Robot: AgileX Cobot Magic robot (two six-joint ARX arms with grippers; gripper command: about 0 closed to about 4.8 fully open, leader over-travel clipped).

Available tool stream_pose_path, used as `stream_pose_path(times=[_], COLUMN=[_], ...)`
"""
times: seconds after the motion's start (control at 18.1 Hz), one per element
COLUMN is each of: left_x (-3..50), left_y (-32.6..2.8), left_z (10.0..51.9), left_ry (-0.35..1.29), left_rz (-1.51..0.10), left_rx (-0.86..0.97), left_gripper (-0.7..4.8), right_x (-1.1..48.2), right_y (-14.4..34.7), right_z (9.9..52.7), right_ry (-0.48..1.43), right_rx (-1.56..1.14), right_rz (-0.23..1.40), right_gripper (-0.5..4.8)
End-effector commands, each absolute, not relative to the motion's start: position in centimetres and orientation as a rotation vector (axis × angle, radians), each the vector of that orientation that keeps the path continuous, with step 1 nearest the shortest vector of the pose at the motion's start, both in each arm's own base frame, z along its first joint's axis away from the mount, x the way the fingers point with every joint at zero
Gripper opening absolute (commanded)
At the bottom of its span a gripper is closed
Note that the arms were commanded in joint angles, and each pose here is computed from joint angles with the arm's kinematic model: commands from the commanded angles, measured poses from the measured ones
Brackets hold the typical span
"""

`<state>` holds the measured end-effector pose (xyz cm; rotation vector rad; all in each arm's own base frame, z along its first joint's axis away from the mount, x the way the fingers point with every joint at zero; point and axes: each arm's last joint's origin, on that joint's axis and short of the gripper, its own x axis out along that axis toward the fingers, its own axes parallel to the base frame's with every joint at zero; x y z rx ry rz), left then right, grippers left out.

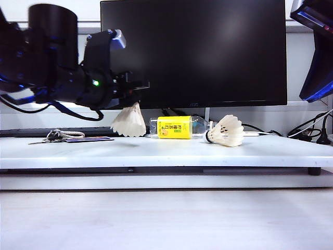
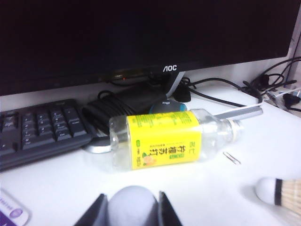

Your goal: Stack the badminton balls on the table vertically.

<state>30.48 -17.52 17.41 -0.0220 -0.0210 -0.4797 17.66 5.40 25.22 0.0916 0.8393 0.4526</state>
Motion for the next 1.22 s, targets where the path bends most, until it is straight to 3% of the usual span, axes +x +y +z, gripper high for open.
stream_pose_path(times=[0.06,0.28,0.44,1.22], left_x=[31.2,31.7,31.7,31.1], left_y=[-17.9,-18.2,-18.2,-19.0], left_z=[16.9,16.2,16.2,16.1], left_ry=[-0.031,-0.015,-0.021,0.015], left_rz=[-0.477,-0.476,-0.476,-0.511], left_rx=[0.012,0.025,0.031,0.052], left_gripper=[1.25,1.25,1.62,1.61], right_x=[17.8,17.9,17.9,17.9], right_y=[5.4,5.5,5.5,5.5], right_z=[25.4,25.3,25.3,25.4], right_ry=[0.818,0.823,0.823,0.816], right_rx=[0.086,0.086,0.084,0.083], right_rz=[0.46,0.46,0.461,0.462], right_gripper=[0.53,0.53,0.53,0.53])
